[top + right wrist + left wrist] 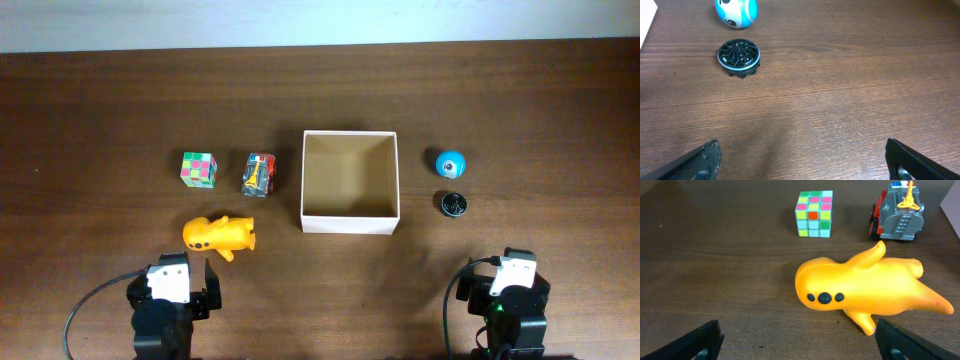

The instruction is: Pack container

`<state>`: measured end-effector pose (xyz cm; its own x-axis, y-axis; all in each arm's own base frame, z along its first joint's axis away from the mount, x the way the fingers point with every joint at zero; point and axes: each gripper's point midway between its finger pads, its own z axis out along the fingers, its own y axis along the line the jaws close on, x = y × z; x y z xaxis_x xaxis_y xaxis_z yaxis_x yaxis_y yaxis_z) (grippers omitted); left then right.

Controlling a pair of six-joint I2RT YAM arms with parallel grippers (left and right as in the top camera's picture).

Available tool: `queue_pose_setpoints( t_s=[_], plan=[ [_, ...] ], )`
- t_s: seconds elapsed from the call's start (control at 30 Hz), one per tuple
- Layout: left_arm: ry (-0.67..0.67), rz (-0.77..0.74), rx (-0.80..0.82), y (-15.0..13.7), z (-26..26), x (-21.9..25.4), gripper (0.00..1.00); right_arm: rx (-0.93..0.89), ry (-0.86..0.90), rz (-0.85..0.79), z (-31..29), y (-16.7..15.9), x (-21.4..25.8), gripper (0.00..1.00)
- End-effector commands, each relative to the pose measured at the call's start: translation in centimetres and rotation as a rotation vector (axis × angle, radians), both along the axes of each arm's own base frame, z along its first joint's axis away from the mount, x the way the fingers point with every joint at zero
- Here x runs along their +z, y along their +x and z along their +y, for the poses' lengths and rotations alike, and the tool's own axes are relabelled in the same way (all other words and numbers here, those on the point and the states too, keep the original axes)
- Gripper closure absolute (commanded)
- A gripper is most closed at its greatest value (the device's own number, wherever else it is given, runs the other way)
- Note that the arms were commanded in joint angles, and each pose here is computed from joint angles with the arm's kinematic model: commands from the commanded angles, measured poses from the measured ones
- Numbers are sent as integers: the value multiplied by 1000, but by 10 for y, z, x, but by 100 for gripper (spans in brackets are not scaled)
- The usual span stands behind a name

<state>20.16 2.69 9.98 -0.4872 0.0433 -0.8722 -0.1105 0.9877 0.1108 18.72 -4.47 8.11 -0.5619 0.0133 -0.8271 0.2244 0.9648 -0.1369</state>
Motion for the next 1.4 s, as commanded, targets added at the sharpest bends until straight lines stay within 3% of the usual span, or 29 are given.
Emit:
queue_pose_setpoints(
  t_s=[0.0, 0.4, 0.57, 0.73, 0.8, 0.97, 1.13, 1.37],
  plan=[
    [8, 0, -15, 0, -1, -2, 1, -29, -13, -10, -5, -1, 1, 1],
    [-2, -1, -32, 1, -5, -2, 1, 3, 10, -23, 1, 2, 3, 1],
    [-52, -11, -125, 3, -23, 0, 1, 297, 201, -51, 61, 10, 6, 2],
    [-161, -165, -352, 13, -66, 36, 1, 502, 302, -143, 99, 15, 29, 1],
    [-239, -196, -351, 15, -71, 45, 1, 575, 354, -139, 114, 10, 31, 1],
    [-310, -210, -362, 13, -77, 61, 1, 582, 492, -211, 124, 14, 54, 1],
    [-295, -243, -347, 16, -73, 113, 1, 573, 530, -309, 124, 15, 96, 1],
    [-311, -54, -327, 53, -73, 172, 1, 526, 514, -236, 118, 18, 134, 1]
  ],
)
